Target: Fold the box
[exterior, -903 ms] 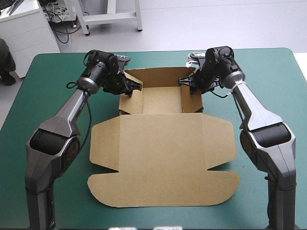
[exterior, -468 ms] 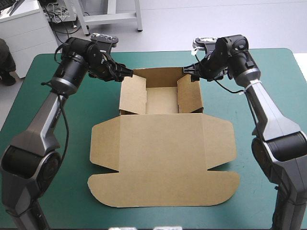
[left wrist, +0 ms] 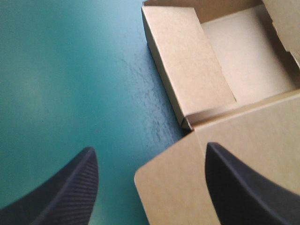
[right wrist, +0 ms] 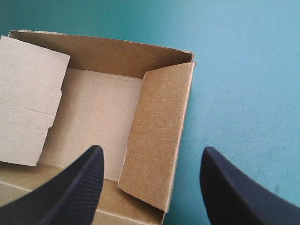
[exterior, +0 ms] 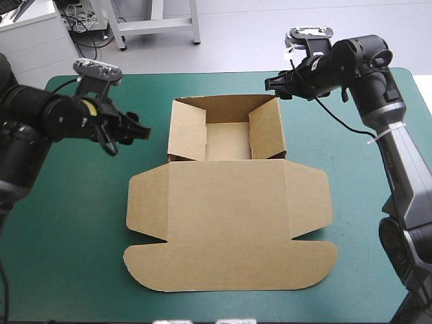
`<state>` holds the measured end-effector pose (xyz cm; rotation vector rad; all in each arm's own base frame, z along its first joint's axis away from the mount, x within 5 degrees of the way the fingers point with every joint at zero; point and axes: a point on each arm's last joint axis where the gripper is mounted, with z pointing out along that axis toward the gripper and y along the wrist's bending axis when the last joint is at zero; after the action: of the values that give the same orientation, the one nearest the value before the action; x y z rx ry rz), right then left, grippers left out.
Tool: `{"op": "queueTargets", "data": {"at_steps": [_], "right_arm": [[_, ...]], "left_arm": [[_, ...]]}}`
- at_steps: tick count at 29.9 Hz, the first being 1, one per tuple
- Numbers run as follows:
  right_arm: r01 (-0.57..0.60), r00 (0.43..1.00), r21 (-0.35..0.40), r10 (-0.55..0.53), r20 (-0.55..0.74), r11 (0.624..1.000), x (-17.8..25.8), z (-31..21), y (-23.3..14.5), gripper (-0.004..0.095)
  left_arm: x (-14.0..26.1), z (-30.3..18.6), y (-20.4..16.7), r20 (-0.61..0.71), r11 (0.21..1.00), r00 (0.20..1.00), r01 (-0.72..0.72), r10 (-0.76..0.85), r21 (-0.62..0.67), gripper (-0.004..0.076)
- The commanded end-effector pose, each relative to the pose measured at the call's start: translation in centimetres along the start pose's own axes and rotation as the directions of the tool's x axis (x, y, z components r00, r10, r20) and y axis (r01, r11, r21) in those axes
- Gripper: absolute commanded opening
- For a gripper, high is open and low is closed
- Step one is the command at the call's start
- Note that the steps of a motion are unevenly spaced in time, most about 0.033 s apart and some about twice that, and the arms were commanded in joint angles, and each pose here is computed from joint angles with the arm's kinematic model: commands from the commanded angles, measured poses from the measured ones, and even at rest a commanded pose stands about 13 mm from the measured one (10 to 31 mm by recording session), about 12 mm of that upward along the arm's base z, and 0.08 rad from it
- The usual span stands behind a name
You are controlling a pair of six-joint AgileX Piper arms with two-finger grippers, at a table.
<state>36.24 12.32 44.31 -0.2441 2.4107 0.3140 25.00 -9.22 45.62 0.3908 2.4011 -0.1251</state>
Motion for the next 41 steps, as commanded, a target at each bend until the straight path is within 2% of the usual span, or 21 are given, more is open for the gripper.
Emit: {"op": "queueTargets", "data": {"at_steps": [1, 14, 20, 25, 33, 37, 40, 41], "right_arm": [[0.019, 0.999, 0.008, -0.019, 0.039, 1.0, 0.2, -2.4, 0.1, 0.0561], [0.003, 0.994, 0.027, 0.0, -0.113, 1.0, 1.3, 3.8, -0.6, 0.0566], [0.004, 0.985, 0.032, 0.002, -0.171, 0.999, 1.7, 7.0, -0.9, 0.0675], [-0.01, 0.974, 0.029, 0.016, -0.224, 1.0, 2.2, 9.3, -1.1, 0.0686], [-0.021, 0.953, 0.033, 0.03, -0.3, 0.999, 3.2, 13.3, -1.5, 0.0679], [-0.023, 0.951, 0.036, 0.033, -0.307, 0.999, 3.5, 14.4, -1.7, 0.0547], [-0.02, 0.949, 0.039, 0.031, -0.315, 0.999, 3.6, 15.0, -1.8, 0.033], [-0.017, 0.948, 0.043, 0.03, -0.317, 0.999, 3.7, 15.1, -1.8, 0.0219]], "left_arm": [[2.8, -3.6, 0.1, 0.088, 1.0, 0.996, -0.02, 0.019, 0.011, 0.047], [13.3, -7.1, 0.3, 0.107, 0.999, 0.994, -0.016, 0.011, 0.041, 0.047], [17.5, -7.8, 0.4, 0.119, 0.998, 0.993, -0.012, 0.005, 0.057, 0.047], [20.2, -7.9, 0.4, 0.083, 0.998, 0.996, -0.014, 0.009, 0.062, 0.047], [22.3, -8.3, 0.5, 0.113, 0.998, 0.994, -0.015, 0.009, 0.058, 0.047], [22.5, -8.5, 0.5, 0.123, 0.998, 0.992, -0.015, 0.008, 0.059, 0.047], [22.5, -8.4, 0.5, 0.12, 0.998, 0.993, -0.015, 0.008, 0.058, 0.047], [22.5, -8.4, 0.5, 0.12, 0.998, 0.993, -0.015, 0.008, 0.058, 0.047]]}}
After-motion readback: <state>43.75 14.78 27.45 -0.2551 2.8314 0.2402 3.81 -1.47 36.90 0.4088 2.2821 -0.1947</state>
